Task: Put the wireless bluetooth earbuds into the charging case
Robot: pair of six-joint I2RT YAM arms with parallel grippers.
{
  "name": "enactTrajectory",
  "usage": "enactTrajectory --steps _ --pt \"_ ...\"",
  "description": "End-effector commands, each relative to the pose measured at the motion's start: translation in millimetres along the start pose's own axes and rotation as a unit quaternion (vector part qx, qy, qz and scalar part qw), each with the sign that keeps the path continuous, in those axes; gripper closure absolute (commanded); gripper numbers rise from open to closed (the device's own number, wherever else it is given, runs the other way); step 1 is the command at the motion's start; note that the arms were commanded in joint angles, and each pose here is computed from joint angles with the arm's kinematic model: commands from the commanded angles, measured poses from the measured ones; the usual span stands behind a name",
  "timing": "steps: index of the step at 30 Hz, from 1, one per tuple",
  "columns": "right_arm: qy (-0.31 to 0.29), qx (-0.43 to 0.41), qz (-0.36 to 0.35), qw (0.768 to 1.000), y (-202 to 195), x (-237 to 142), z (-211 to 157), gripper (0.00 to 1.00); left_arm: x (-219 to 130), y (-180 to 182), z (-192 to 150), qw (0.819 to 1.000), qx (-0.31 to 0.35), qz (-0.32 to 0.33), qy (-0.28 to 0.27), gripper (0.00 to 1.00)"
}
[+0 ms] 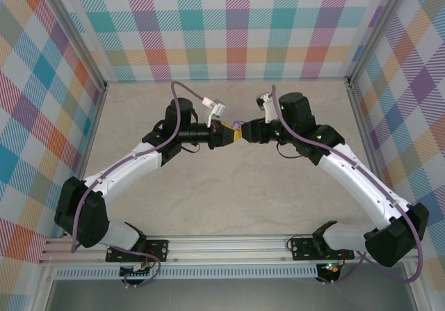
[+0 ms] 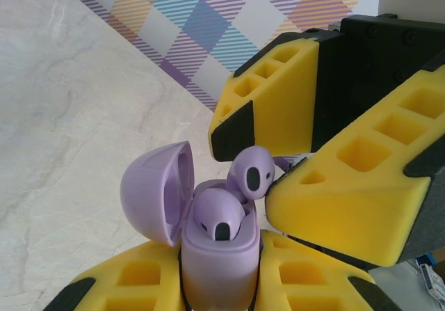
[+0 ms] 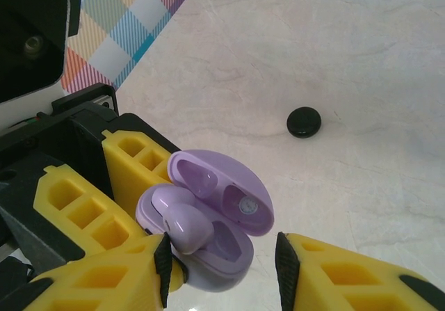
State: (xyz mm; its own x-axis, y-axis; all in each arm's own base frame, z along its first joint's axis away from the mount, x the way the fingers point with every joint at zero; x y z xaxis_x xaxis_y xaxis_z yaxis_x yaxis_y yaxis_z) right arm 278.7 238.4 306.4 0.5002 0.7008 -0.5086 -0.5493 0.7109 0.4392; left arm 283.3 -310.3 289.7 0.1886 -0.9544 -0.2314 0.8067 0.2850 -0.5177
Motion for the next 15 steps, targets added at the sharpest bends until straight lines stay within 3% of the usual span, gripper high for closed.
enactTrajectory --steps 1,15 --pt "-0.017 -0.012 -0.008 1.0 4.5 -14.5 9.5 0.55 -5.0 -15.7 7.1 1.0 0.027 -0.011 -0.01 0.94" --pt "-0.034 -0.014 0.004 0.999 13.4 -26.4 17.4 0.51 -5.3 -17.6 6.8 0.999 0.028 -0.015 -0.006 0.93"
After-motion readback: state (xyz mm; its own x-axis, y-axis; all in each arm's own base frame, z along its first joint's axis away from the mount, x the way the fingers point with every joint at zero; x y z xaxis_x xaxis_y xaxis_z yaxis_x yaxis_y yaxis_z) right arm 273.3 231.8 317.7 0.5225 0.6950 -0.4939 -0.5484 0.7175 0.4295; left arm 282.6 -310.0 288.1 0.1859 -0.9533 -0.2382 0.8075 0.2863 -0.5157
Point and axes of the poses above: each hand's point on the last joint's axis, 136 mm out from that joint toward the fingers, its own x axis out along the fingers, its own y axis along the line the jaws close on, z = x × y, the point moved 2 cm from there along -x, back along the fingers, and after that the axes turned 2 degrees about x, right-handed, at the moved point
